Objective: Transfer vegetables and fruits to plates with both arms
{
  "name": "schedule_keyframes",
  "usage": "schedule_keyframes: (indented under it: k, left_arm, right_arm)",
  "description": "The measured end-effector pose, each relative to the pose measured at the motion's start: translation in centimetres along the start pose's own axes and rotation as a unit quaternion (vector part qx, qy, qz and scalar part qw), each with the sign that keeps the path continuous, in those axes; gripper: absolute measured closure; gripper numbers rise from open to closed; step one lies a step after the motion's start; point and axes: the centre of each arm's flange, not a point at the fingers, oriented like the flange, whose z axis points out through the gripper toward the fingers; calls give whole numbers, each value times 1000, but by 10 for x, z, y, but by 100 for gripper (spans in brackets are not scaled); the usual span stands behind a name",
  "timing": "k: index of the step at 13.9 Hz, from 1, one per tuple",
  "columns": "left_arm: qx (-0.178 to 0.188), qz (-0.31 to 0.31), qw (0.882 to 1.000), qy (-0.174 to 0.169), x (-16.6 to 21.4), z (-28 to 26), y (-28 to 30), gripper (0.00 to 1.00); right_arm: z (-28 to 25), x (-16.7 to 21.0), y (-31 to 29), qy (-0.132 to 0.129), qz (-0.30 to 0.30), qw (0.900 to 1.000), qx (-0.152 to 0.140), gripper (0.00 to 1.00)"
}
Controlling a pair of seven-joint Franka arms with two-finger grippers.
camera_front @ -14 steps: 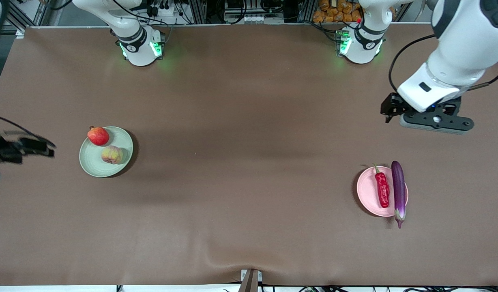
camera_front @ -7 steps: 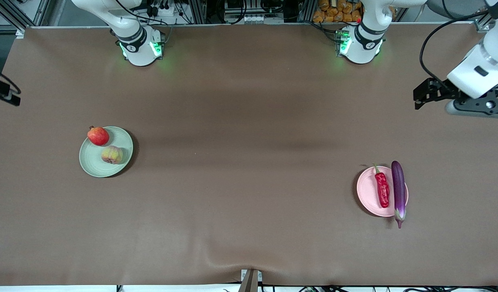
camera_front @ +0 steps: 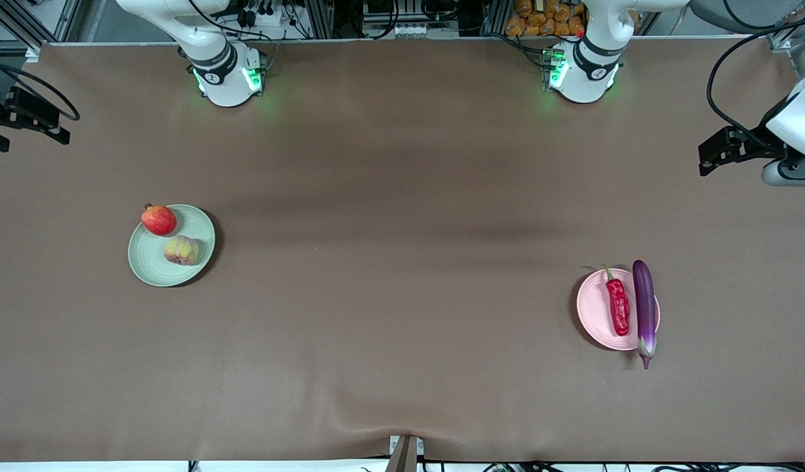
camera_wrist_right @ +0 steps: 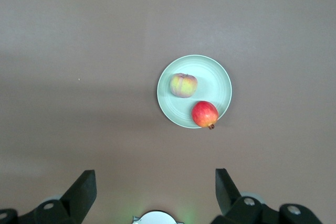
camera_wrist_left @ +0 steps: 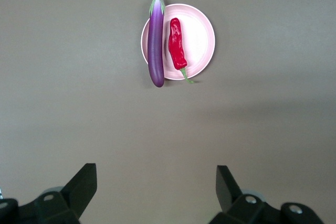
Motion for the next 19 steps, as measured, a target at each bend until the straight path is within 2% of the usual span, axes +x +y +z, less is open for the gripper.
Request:
schedule_keyframes:
  k: [2, 6, 12, 19]
  left_arm:
    - [-6, -8, 1000, -1, 0, 1, -7, 0]
    - [-40, -26, 999, -7, -1, 8, -20, 0]
    - [-37, 0, 999, -8, 0, 8, 12, 0]
    - [-32, -8, 999, -8, -1, 8, 2, 0]
  right_arm:
    - [-1, -2, 4, 2, 4, 1000, -1, 0]
    - [-4, -2, 9, 11, 8, 1000, -7, 0]
    - [-6, 3, -13, 20, -15, 1000, -17, 0]
    - [-7, 5, -17, 27, -19, 999, -24, 0]
